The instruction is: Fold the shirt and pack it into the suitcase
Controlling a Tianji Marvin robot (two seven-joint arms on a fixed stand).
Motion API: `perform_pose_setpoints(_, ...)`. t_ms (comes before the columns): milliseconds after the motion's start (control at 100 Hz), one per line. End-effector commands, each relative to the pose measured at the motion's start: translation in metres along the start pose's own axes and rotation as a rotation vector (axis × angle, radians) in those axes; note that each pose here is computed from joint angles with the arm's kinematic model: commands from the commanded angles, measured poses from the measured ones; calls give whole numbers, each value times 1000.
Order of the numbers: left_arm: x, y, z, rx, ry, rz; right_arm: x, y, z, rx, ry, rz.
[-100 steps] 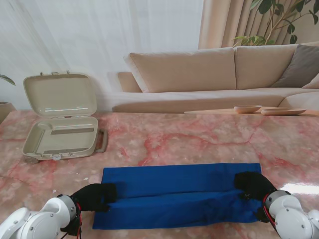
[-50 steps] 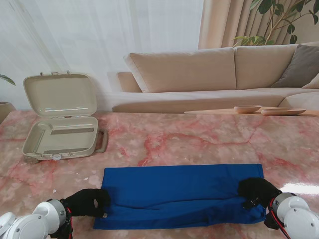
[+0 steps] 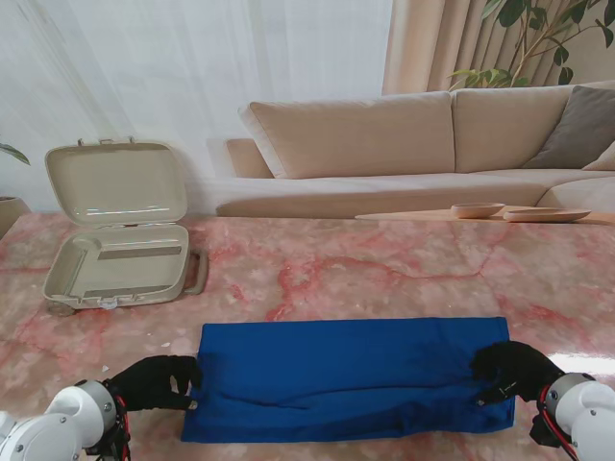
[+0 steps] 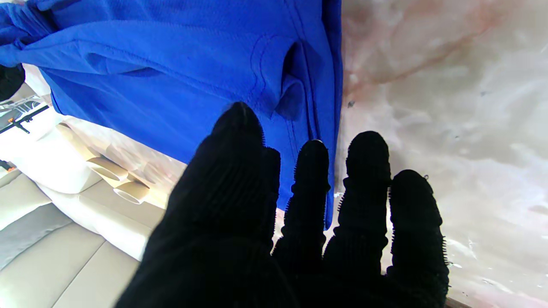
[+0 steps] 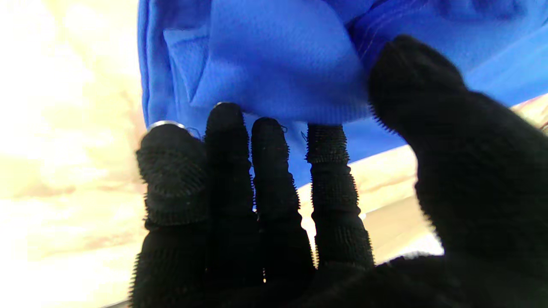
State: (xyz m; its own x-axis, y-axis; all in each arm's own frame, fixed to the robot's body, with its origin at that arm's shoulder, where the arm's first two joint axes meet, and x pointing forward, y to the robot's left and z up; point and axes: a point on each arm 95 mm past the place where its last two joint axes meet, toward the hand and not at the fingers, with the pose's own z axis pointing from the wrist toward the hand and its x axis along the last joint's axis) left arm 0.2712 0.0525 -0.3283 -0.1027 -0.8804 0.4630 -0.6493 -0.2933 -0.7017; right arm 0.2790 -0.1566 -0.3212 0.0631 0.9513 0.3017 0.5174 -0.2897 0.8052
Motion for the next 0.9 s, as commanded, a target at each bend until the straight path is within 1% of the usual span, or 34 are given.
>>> perform_pose_setpoints(0, -1, 0, 4, 7, -1, -14, 0, -1, -2, -16, -2, 8)
perform_pose_setpoints(100, -1, -4, 9, 14, 6, -19, 3, 4, -2, -71, 4, 18)
perform_pose_setpoints(220, 1, -10, 15, 34, 16, -36, 9, 7, 3, -129, 27, 62)
perform_pose_setpoints(360, 5, -14, 22, 64, 27, -55, 14, 4, 11, -152, 41, 110)
perform_pose_setpoints(490, 7, -14, 31, 53, 45, -75, 14, -3, 16, -113, 26, 117)
perform_pose_setpoints(680, 9, -9, 46, 21, 63, -105, 12, -12, 22, -43, 0, 109)
perform_pose_setpoints(770, 10, -7, 52, 7, 65, -113, 11, -14, 24, -27, -4, 100)
perform_pose_setpoints(890, 11, -3, 60, -8, 65, -127, 11, -18, 29, -6, -3, 120)
